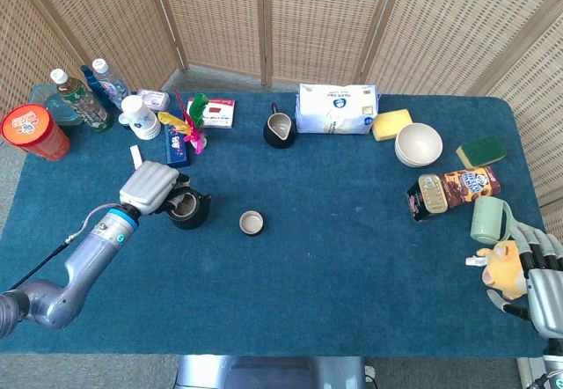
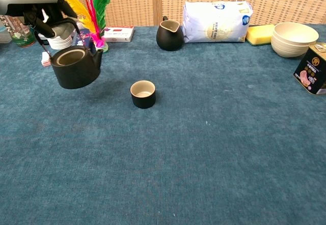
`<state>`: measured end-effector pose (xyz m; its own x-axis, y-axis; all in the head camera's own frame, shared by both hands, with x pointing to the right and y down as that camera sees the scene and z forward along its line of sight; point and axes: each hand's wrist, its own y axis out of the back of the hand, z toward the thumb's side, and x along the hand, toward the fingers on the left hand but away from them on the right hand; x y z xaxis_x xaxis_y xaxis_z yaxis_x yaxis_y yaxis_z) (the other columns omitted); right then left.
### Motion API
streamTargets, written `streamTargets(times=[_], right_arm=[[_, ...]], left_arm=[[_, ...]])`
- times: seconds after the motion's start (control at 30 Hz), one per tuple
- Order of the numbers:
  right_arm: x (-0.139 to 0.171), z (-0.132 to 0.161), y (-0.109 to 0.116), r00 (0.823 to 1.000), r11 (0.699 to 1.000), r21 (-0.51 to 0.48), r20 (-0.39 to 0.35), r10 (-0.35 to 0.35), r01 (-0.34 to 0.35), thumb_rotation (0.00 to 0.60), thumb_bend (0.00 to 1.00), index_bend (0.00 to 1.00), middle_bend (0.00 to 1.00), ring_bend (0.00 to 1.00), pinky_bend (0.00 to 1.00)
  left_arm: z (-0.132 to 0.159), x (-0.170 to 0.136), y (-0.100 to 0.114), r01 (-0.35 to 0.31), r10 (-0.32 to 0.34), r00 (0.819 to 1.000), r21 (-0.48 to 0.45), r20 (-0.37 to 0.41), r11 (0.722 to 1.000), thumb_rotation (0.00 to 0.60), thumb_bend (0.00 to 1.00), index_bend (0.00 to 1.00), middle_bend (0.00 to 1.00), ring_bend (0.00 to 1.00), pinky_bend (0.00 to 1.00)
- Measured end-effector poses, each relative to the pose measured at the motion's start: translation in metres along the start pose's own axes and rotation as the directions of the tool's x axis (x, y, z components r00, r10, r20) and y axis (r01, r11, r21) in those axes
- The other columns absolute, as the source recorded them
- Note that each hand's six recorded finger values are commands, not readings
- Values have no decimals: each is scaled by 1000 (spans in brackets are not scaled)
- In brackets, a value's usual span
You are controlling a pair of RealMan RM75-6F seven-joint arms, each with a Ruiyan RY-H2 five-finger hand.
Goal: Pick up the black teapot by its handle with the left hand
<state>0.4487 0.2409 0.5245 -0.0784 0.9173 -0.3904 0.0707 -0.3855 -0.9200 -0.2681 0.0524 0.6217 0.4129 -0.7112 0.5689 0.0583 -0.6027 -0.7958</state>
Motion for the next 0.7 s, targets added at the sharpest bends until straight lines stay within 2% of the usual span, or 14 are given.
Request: streamTargets(times=[0.2, 0.43, 0.7], right_arm=[[1, 0, 0, 1000, 1000, 0, 2, 1, -1, 580, 0, 0, 0, 0, 0], [1, 0, 1, 1000, 1000, 1, 4, -1, 1, 580, 0, 0, 0, 0, 0], [3, 0, 0, 1000, 1000, 5, 4, 1, -1, 581, 0, 0, 0, 0, 0]], left_arm=[[16, -11, 5, -104, 85, 991, 202, 99, 974, 600, 714, 673, 843, 737, 989], [14, -14, -4, -146, 108, 985, 309, 138, 940, 600, 692, 676, 843, 734, 989], [8, -17, -17, -237, 158, 962, 399, 221, 886, 600, 687, 676, 843, 732, 989]])
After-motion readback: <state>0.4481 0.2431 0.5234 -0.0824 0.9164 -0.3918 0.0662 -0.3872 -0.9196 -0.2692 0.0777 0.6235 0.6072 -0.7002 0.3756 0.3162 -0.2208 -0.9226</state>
